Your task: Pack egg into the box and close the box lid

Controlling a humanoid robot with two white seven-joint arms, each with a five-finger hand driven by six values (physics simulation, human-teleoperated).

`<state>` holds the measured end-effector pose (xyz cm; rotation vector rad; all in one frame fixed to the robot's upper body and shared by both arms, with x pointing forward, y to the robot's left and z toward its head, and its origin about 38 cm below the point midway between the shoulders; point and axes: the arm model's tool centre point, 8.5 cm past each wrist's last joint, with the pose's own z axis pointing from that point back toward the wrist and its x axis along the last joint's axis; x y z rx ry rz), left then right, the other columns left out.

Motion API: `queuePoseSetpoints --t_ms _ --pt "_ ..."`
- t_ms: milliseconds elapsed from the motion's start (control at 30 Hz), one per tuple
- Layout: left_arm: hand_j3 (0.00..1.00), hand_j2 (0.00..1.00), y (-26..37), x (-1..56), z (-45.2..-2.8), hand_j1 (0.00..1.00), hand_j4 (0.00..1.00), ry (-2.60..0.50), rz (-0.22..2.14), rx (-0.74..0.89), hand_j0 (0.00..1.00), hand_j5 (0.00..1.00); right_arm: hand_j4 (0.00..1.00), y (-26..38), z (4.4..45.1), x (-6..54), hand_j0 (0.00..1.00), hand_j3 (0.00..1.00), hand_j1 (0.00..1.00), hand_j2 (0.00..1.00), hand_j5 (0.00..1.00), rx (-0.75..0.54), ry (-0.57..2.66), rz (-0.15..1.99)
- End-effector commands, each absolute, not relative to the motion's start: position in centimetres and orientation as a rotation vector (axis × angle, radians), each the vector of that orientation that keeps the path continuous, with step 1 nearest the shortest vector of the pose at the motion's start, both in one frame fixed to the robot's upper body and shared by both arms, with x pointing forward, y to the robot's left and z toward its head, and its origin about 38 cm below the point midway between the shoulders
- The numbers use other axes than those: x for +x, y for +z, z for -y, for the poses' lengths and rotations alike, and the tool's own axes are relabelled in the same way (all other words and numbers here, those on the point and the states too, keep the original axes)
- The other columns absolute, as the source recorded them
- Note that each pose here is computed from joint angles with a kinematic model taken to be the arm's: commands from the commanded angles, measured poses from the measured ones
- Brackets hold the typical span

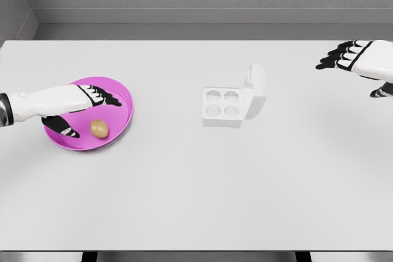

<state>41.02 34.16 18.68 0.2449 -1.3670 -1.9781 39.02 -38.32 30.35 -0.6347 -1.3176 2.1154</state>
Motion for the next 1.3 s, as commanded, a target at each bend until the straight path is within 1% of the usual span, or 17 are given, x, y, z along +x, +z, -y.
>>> queuePoseSetpoints --t_ms 0,33,67,567,700,800,867,933,1000,1067,1167,1267 --pt "0.93 0.93 18.6 41.0 -34.2 0.93 0.93 -1.973 1.365 0.240 0.93 0.93 1.00 30.2 38.3 39.0 1.00 1.00 1.00 1.00 1.00 -0.627 2.114 1.316" --pt "0.89 0.89 18.6 41.0 -34.1 0.89 0.89 -1.972 1.368 0.240 0.89 0.89 1.00 30.1 38.2 39.0 1.00 1.00 1.00 1.00 1.00 -0.622 2.116 1.314" --pt "0.82 0.82 18.5 41.0 -34.2 0.82 0.82 -1.973 1.366 0.239 0.82 0.82 1.00 30.1 38.3 39.0 1.00 1.00 1.00 1.00 1.00 -0.623 2.116 1.312" --pt "0.82 0.82 17.1 40.6 -33.6 0.82 0.82 -1.999 1.331 0.206 0.82 0.82 1.00 30.1 38.4 39.1 1.00 1.00 1.00 1.00 1.00 -0.627 2.115 1.308" --pt "0.82 0.82 17.0 40.6 -33.6 0.82 0.82 -1.999 1.330 0.203 0.82 0.82 1.00 29.3 40.0 39.6 1.00 1.00 1.00 1.00 1.00 -0.624 2.065 1.272" --pt "0.82 0.82 16.7 40.5 -33.4 0.82 0.82 -2.003 1.327 0.192 0.82 0.82 1.00 29.7 40.3 39.6 1.00 1.00 1.00 1.00 1.00 -0.637 2.059 1.274" --pt "0.82 0.82 16.6 40.5 -33.5 0.82 0.82 -2.003 1.322 0.192 0.82 0.82 1.00 28.8 40.3 39.4 1.00 1.00 1.00 1.00 1.00 -0.612 2.057 1.265" --pt "0.82 0.82 16.4 40.5 -33.5 0.82 0.82 -2.000 1.318 0.189 0.82 0.82 1.00 29.9 40.4 39.6 1.00 1.00 1.00 1.00 1.00 -0.645 2.047 1.285" --pt "0.82 0.82 16.3 40.5 -33.5 0.82 0.82 -1.998 1.317 0.189 0.82 0.82 1.00 29.7 40.3 39.6 1.00 1.00 1.00 1.00 1.00 -0.637 2.049 1.284" --pt "0.81 0.81 16.1 40.6 -33.6 0.81 0.81 -1.993 1.313 0.189 0.81 0.81 1.00 29.6 40.4 39.5 1.00 1.00 1.00 1.00 1.00 -0.635 2.045 1.283" --pt "0.77 0.77 15.9 40.8 -33.7 0.77 0.77 -1.987 1.307 0.192 0.77 0.77 1.00 29.6 40.4 39.5 1.00 1.00 1.00 1.00 1.00 -0.635 2.049 1.280" --pt "0.76 0.76 15.8 40.8 -33.6 0.76 0.76 -1.987 1.310 0.189 0.76 0.76 1.00 29.8 40.5 39.6 1.00 1.00 1.00 1.00 1.00 -0.641 2.042 1.285"
